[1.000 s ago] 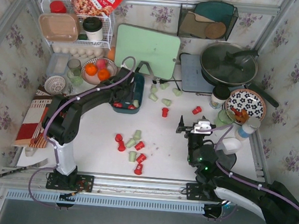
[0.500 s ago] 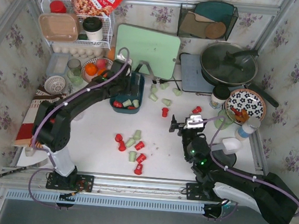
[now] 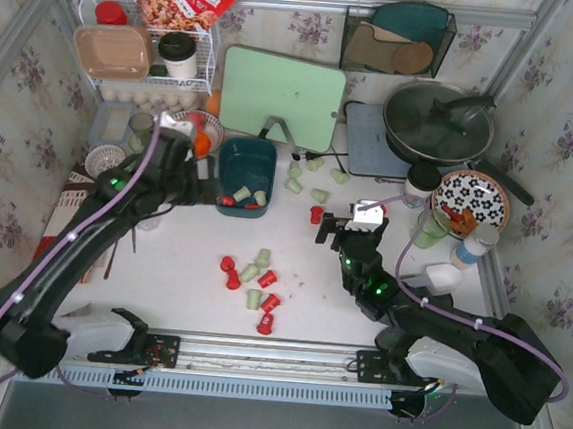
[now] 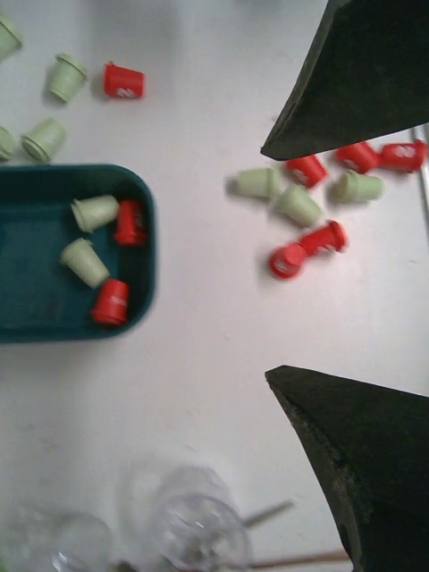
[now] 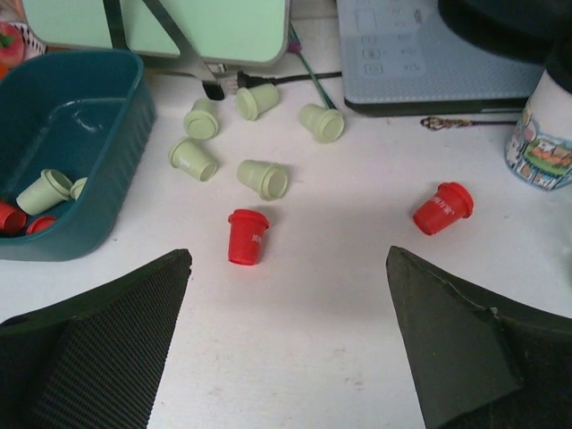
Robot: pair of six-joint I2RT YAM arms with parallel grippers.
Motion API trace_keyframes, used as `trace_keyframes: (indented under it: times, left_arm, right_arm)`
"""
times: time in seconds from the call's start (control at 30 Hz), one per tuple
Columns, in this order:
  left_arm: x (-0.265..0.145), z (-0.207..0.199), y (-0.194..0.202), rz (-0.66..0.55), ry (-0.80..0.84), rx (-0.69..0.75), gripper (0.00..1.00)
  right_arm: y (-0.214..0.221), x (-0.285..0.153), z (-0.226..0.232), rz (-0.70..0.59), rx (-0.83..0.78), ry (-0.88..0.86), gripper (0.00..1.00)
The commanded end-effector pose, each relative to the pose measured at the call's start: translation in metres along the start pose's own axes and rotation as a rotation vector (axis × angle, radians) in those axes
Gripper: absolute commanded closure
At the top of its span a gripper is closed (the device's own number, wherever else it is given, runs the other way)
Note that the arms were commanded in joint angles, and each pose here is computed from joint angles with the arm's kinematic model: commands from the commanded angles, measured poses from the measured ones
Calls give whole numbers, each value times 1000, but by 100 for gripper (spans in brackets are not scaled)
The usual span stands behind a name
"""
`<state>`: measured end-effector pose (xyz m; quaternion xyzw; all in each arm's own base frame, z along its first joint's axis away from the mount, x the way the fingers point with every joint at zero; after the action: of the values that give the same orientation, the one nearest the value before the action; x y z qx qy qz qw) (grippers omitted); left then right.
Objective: Mix the coffee capsules in the storage basket
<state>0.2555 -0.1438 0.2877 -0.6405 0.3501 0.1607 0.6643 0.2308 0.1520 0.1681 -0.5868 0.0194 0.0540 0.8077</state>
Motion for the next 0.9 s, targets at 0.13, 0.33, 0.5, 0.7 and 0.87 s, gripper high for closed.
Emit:
trace_keyframes:
  times: [0.13,0.33,0.5,0.7,0.87]
  left_arm:
    - [-83,38,76,-47,-57,67,1]
    - [-89,54,107,-204,-87,108,1]
    - [-85,53,114,-243,-64,106,1]
    - [-77,49,116,-139,-19,102,1]
    - [-74,47,115,-85,22,101,1]
  right_arm:
    - [21,0,18,194,80,-55,10]
    - [50,-7,22,398,59,-73,12]
    - [58,3,17,379,24,-3,13]
    - [70,37,21,344,10,86,20]
    - [87,67,26,374,1,139,26]
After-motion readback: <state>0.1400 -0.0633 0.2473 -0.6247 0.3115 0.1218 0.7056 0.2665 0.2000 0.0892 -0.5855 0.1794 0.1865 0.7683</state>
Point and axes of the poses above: each gripper's point midway between its finger pads, its own x axis out along the fingers, its own z axis along the line the jaws close on, y = z × x, the point moved 7 cm from there along -x, back along the fingers, and after that the axes turned 12 degrees about x, right-handed, at the moved point
